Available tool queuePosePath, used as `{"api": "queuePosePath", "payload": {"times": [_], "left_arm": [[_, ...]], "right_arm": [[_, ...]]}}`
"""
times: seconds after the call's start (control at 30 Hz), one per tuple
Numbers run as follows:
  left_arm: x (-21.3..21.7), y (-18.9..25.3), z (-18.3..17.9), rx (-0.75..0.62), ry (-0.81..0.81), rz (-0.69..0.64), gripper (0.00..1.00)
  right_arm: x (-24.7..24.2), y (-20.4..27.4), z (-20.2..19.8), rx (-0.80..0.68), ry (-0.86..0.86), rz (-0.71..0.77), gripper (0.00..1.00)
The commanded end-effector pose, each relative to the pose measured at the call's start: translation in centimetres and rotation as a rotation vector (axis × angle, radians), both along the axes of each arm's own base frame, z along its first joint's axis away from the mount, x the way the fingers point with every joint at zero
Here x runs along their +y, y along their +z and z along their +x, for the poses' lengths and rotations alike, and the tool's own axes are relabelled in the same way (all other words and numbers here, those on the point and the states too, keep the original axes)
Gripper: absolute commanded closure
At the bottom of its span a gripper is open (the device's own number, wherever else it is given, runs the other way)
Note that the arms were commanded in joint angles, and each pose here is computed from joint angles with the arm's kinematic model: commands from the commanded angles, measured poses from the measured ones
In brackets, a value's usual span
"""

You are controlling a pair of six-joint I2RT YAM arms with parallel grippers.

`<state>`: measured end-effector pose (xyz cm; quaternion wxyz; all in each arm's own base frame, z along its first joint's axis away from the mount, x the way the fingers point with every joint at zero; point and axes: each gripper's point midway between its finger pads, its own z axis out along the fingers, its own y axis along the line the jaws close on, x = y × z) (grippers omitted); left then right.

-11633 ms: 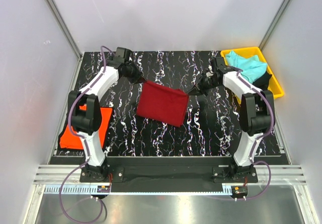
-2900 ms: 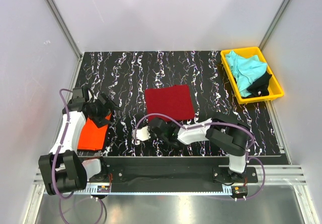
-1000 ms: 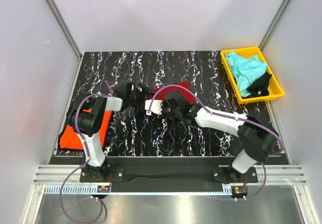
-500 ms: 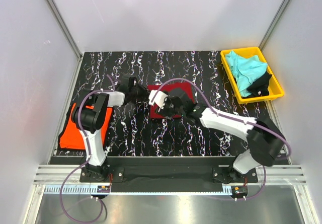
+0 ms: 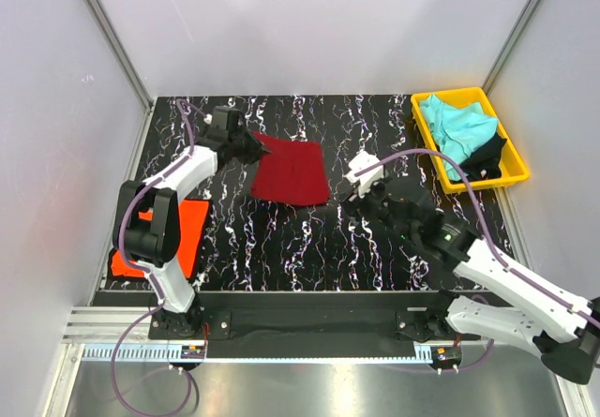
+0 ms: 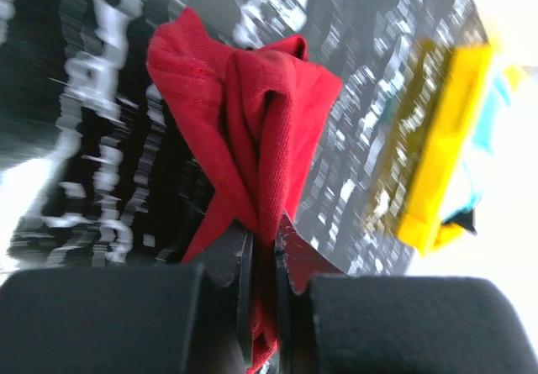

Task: Fold and stack the t-shirts
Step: Neatly place the folded tshirt to the corner

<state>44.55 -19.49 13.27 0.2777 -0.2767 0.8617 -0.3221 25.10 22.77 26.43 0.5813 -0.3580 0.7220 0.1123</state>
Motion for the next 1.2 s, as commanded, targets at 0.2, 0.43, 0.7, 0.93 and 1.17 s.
{"api": "queuePosePath", "payload": {"times": [0.2, 0.43, 0.7, 0.93, 1.17], "left_arm": [[11.1, 2.8, 1.0, 0.064, 0.308, 0.269, 1.00], [17.8, 7.4, -0.4, 0.080, 0.470, 0.464, 1.00], [22.0, 6.8, -5.4, 0.205, 0.516, 0.570, 1.00], [23.3, 10.3, -7.6, 0.172, 0.519, 0.642, 1.00], [24.9, 11.9, -9.0, 0.167, 0.560, 0.655, 1.00]], "right_arm": [[-3.6, 1.0, -2.2, 0.136, -0.146, 0.078, 0.36], [-2.7, 1.6, -4.2, 0.180, -0.045, 0.134, 0.36], [-2.4, 2.3, -4.1, 0.140, 0.003, 0.091, 0.36], [-1.9, 1.9, -4.7, 0.171, 0.035, 0.108, 0.36], [-2.0, 1.9, -5.2, 0.174, 0.045, 0.121, 0.36]]}}
